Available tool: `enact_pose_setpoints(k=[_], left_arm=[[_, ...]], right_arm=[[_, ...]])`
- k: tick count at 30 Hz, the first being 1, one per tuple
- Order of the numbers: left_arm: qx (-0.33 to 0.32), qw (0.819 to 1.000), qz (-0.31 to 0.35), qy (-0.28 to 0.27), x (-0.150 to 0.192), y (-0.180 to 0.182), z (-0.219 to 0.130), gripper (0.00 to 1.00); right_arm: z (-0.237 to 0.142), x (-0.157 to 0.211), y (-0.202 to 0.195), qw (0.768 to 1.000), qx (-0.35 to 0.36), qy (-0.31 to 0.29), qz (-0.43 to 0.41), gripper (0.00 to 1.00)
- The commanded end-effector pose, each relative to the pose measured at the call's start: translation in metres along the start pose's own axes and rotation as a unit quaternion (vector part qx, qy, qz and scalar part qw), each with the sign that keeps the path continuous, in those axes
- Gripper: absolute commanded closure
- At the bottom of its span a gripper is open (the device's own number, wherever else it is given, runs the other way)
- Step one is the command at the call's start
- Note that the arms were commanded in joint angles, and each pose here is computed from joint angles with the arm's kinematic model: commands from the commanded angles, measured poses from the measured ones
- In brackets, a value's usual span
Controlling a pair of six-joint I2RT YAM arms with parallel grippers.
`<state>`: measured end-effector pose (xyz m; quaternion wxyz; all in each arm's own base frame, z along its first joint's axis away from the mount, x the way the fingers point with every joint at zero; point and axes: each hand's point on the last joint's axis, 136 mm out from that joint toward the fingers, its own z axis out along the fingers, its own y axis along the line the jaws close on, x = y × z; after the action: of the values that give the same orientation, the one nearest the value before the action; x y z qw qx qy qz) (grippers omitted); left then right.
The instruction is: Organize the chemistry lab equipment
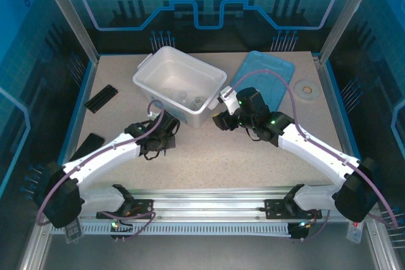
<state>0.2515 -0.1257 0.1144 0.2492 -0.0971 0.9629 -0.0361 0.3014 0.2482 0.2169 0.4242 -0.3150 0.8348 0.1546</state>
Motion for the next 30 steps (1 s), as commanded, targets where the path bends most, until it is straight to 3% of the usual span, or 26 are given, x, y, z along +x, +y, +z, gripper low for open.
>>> enact_pose_setpoints(k=[1, 7, 14, 23, 30], left_arm=[[-0.006, 1.0, 0.004, -0.028, -0.021, 0.007, -0.031, 0.78], [0.025, 0.996, -0.013, -0.082, -0.069, -0.001, -0.068, 0.78], [0.066, 0.988, -0.047, -0.132, -0.143, -0.026, -0.076, 0.78], [0.131, 0.975, -0.121, -0.128, -0.223, -0.069, -0.036, 0.79], [0.144, 0.966, -0.185, -0.111, -0.254, -0.09, 0.017, 0.79]], right_arm=[[-0.002, 0.002, -0.004, 1.0, 0.002, -0.003, 0.009, 0.38], [-0.005, -0.001, -0.005, 1.0, 0.002, -0.01, 0.01, 0.38], [-0.007, -0.005, -0.004, 1.0, -0.002, -0.015, 0.012, 0.38], [-0.019, -0.011, -0.007, 0.999, 0.007, -0.029, 0.014, 0.38], [-0.024, -0.012, -0.008, 0.999, 0.009, -0.032, 0.015, 0.38]])
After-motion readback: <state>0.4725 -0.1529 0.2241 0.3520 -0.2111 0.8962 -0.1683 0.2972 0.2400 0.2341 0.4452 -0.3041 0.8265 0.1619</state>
